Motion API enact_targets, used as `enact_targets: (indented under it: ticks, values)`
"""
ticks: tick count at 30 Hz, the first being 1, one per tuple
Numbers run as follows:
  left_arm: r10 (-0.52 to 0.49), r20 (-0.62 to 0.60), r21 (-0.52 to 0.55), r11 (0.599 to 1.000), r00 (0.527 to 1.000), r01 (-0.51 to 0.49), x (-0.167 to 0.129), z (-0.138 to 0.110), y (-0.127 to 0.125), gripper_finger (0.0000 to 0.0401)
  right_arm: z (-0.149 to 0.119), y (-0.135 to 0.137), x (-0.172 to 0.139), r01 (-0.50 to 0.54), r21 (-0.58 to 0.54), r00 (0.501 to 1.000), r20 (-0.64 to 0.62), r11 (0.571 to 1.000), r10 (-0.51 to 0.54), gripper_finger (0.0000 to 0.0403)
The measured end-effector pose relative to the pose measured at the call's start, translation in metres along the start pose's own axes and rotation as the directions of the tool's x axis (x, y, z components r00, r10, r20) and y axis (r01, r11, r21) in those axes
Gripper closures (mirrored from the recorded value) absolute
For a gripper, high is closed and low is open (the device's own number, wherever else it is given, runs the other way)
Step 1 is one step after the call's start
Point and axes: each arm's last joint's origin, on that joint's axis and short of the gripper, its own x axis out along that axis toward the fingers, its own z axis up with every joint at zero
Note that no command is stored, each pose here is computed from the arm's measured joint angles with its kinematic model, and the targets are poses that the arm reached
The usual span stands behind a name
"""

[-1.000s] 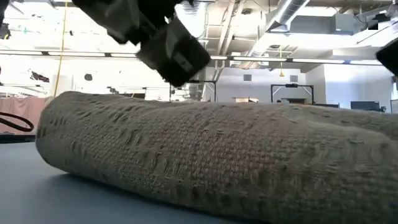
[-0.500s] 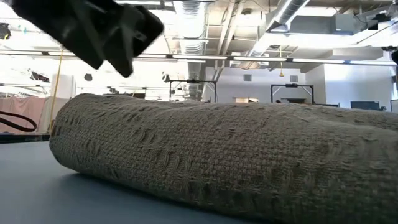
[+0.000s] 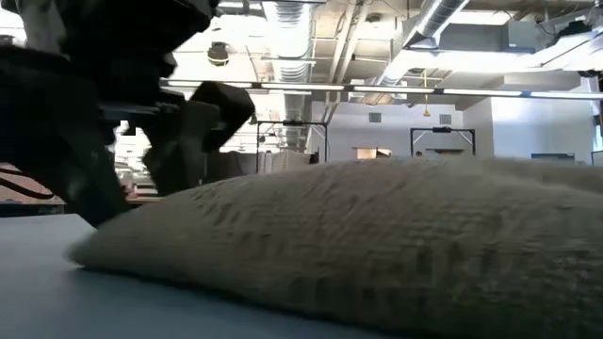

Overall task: Roll towel
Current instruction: Roll the gray towel

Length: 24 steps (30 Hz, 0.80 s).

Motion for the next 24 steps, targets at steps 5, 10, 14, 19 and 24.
enact_targets:
  ticks: [5, 10, 14, 19, 24]
  values:
    - [0.015, -0.07, -0.006, 1.0, 0.997, -0.015, 0.022, -0.011, 0.001, 0.0227, 0.001, 0.001, 0.0, -0.006, 0.066, 1.0, 0.004, 0.998, 0.005, 0.0356]
    - [0.02, -0.095, -0.05, 0.998, 0.995, -0.025, 0.024, -0.014, 0.006, 0.0285, -0.003, 0.005, -0.005, -0.023, 0.182, 1.0, 0.005, 0.983, 0.023, 0.0357]
    - [-0.036, -0.084, -0.105, 0.994, 0.996, 0.027, 0.018, -0.013, 0.015, 0.0381, -0.006, 0.008, -0.013, -0.031, 0.244, 0.999, 0.02, 0.969, 0.027, 0.0358]
    - [-0.237, -0.039, -0.192, 0.955, 0.971, 0.226, 0.016, -0.014, 0.028, 0.0394, -0.005, 0.01, -0.019, -0.041, 0.357, 0.999, 0.033, 0.933, 0.031, 0.0359]
    - [-0.447, 0.042, -0.27, 0.856, 0.893, 0.441, 0.001, -0.01, 0.035, 0.0396, -0.007, 0.015, -0.026, -0.064, 0.491, 0.998, 0.044, 0.869, 0.049, 0.036]
